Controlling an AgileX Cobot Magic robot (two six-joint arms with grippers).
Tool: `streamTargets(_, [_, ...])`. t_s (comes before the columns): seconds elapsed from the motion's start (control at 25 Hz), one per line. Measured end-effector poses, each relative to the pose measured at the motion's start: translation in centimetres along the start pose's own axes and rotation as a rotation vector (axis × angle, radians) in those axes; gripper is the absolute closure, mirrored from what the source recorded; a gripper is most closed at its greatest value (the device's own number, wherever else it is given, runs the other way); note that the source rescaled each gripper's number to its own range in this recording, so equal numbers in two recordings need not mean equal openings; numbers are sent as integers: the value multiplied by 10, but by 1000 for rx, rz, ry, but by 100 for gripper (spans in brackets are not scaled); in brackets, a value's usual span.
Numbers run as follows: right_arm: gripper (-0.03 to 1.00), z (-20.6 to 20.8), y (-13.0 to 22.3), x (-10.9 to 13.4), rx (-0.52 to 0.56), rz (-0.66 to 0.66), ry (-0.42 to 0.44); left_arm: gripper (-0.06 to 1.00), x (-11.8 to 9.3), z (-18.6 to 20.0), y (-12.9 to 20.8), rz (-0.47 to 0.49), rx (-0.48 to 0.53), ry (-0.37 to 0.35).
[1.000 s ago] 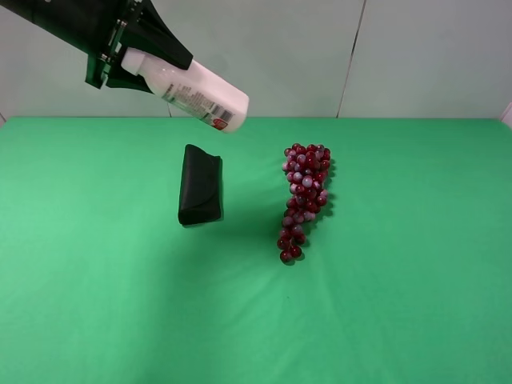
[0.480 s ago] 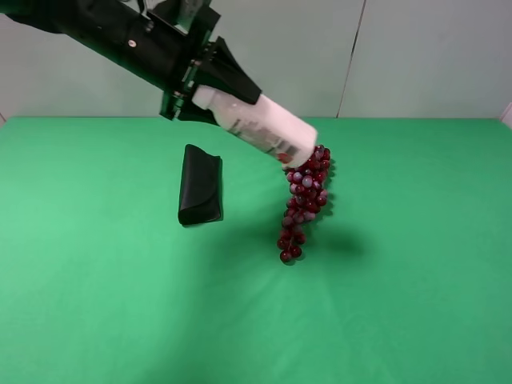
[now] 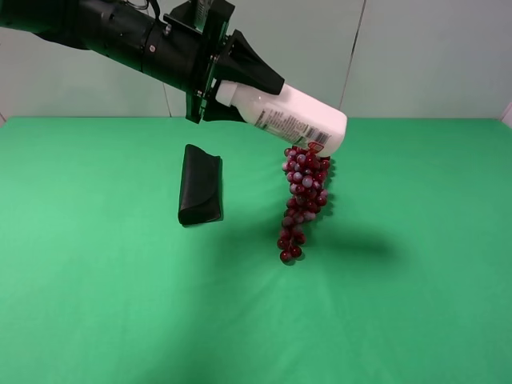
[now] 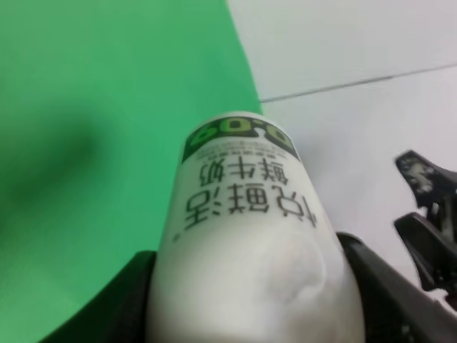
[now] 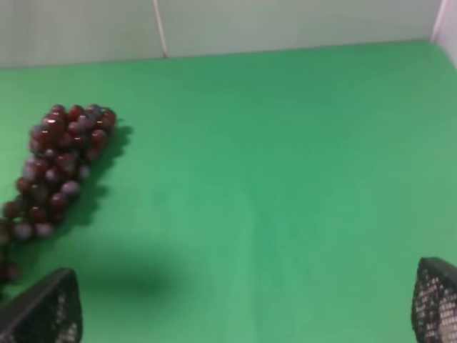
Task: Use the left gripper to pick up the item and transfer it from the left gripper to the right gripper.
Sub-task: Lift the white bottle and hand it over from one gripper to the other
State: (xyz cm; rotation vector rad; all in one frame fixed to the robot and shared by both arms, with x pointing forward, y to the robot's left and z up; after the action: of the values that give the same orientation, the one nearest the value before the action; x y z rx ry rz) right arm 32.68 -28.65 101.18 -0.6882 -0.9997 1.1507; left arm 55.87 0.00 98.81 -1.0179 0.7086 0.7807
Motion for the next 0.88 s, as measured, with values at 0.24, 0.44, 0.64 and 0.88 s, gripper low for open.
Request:
streamTargets(0.24, [-3, -11, 6, 19, 106, 56, -84, 92, -14, 0, 2, -20, 7, 72])
streamTargets(0.44, [-3, -22, -11, 39, 147, 157, -177, 92, -14, 0, 1, -20, 6, 74])
streamTargets(0.64, [-3, -28, -21, 63, 184, 285, -305, 92, -14, 0, 1, -21, 6, 74])
streamTargets(0.88, [-3, -42, -33, 92, 235, 405, -426, 92, -14, 0, 1, -24, 6, 74])
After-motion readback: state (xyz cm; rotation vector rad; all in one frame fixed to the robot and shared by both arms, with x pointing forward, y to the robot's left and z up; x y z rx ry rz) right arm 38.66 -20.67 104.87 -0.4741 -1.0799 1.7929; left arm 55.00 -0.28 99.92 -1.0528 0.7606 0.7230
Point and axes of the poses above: a point on each arm's last joint axis where the gripper is mounted, z pointing back along that axis away from the gripper, x along the wrist's bending axis when the last joint is at zero, y = z × x, the point moved 10 cm from there along -z, pointing out along that axis toward the gripper, and after that the axes turned 13 degrees about -z, right-handed, at the moved point
